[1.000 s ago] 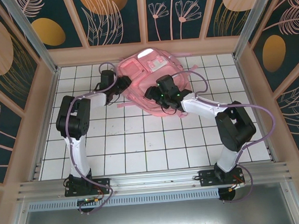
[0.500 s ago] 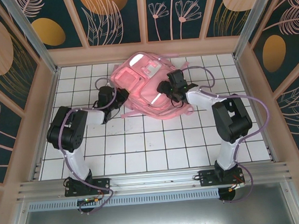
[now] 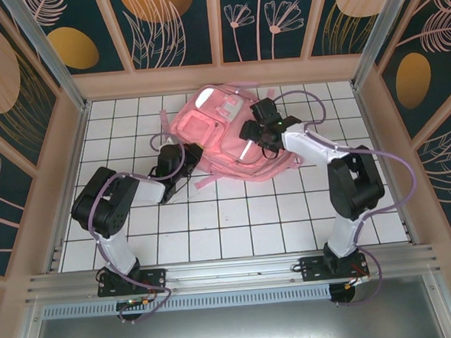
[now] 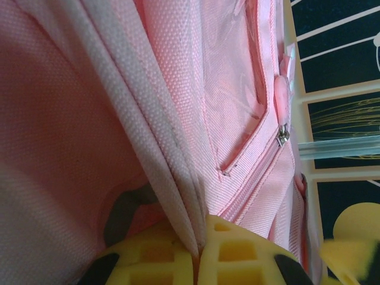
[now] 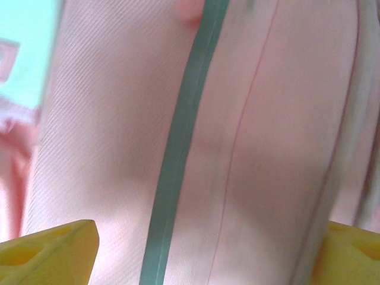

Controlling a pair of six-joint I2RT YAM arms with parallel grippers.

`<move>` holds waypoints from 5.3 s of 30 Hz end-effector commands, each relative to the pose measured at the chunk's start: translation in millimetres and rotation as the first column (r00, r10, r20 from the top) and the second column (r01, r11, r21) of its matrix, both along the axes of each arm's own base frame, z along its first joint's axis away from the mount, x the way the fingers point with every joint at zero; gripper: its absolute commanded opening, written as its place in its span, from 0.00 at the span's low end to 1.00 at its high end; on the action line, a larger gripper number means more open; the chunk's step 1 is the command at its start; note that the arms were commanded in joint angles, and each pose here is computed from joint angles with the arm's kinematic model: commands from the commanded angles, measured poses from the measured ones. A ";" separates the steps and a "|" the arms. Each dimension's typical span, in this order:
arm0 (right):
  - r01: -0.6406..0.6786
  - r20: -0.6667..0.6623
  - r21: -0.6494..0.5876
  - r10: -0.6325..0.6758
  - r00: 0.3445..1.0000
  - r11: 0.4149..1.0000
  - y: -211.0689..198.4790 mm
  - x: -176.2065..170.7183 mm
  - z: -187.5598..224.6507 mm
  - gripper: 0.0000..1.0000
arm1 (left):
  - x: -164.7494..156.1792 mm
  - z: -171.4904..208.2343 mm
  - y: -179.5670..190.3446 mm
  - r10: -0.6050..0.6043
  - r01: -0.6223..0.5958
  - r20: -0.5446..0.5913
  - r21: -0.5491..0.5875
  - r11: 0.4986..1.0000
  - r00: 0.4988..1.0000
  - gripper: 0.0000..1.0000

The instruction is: Pack the student bag

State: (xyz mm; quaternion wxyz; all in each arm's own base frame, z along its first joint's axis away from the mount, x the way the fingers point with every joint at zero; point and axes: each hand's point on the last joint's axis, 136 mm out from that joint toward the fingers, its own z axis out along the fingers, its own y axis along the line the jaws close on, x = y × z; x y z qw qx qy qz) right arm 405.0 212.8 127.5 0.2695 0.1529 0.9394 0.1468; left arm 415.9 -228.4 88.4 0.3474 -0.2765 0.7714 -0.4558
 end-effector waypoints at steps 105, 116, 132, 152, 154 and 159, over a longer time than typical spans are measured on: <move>-0.625 -0.304 -0.049 0.584 0.752 0.779 50.0 -67.4 -42.0 0.00 | 40.5 19.1 20.1 -0.068 0.071 -0.035 0.078 0.994 0.997 0.00; -0.464 -0.355 -0.540 0.310 0.882 0.702 -66.4 -1.9 -23.3 0.00 | 34.2 9.3 33.1 -0.040 0.046 -0.056 0.098 0.994 0.998 0.00; -0.664 -0.235 -0.260 0.621 0.748 0.701 73.4 -4.4 -32.4 0.00 | 16.2 64.3 -16.3 -0.160 0.157 -0.017 -0.108 0.982 0.987 0.66; -0.762 -0.049 0.017 0.761 0.646 0.648 148.8 -35.9 -4.4 0.00 | 27.6 -19.3 -23.6 -0.090 0.092 -0.185 0.005 0.996 0.979 0.57; -0.761 -0.061 0.021 0.760 0.647 0.649 146.2 -40.4 -7.9 0.00 | 35.3 -17.1 -25.0 -0.083 0.083 -0.164 -0.009 0.997 0.983 0.28; -0.769 -0.169 -0.050 0.754 0.635 0.637 114.9 -59.4 -25.8 0.00 | 47.7 -2.7 -15.3 -0.059 0.063 -0.110 0.033 0.998 0.992 0.00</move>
